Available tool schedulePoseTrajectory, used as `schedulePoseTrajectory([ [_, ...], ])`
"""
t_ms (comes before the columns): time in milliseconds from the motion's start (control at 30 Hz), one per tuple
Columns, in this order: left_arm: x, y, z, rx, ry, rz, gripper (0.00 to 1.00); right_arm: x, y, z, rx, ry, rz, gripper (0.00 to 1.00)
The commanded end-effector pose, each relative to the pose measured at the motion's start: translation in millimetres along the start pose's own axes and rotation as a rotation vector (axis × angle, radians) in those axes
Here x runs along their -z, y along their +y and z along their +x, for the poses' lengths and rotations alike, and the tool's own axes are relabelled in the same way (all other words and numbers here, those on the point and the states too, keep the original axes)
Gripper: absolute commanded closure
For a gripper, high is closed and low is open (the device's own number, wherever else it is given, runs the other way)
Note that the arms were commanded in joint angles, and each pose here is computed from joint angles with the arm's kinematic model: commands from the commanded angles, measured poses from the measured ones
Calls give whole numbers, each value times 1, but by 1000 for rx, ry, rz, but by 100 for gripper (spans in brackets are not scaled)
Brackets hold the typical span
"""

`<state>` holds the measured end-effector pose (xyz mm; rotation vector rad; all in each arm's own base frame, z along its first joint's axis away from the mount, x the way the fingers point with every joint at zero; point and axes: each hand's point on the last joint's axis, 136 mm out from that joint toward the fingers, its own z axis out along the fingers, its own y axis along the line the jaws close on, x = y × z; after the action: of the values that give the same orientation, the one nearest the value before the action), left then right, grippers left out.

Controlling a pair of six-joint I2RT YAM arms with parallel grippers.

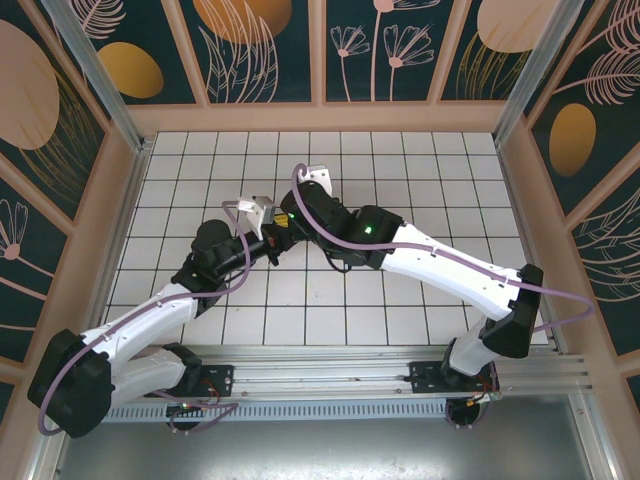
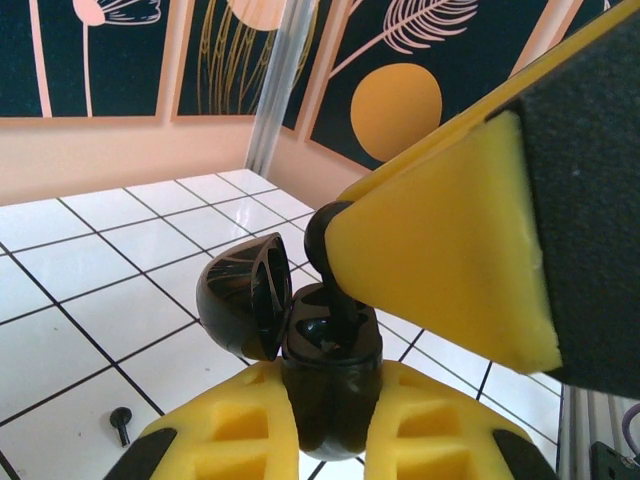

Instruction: Insert the wireless bluetooth earbuds into the charging case

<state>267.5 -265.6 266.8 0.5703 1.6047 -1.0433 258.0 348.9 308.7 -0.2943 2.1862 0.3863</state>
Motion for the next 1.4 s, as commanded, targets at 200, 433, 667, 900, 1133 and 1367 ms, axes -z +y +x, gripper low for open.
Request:
schedulePoseTrajectory([
  [200, -1, -5, -37, -46, -110, 0, 100, -2, 4, 33, 25, 115, 3, 93],
  [433, -3, -9, -44, -9, -131, 26, 100, 2, 6, 30, 13, 90, -24, 93],
  [667, -4, -14, -51, -13, -140, 48, 100, 4, 13, 27, 1, 86, -56, 75],
  [900, -3, -14, -45, -10, -131, 57, 100, 27, 25, -5, -73, 15, -170, 57],
  [1133, -3, -16, -41, -19, -119, 70, 100, 54, 27, -31, -140, -23, -275, 52],
  [1367, -1, -27, -33, -30, -101, 136, 100, 67, -1, -51, -211, -55, -324, 54],
])
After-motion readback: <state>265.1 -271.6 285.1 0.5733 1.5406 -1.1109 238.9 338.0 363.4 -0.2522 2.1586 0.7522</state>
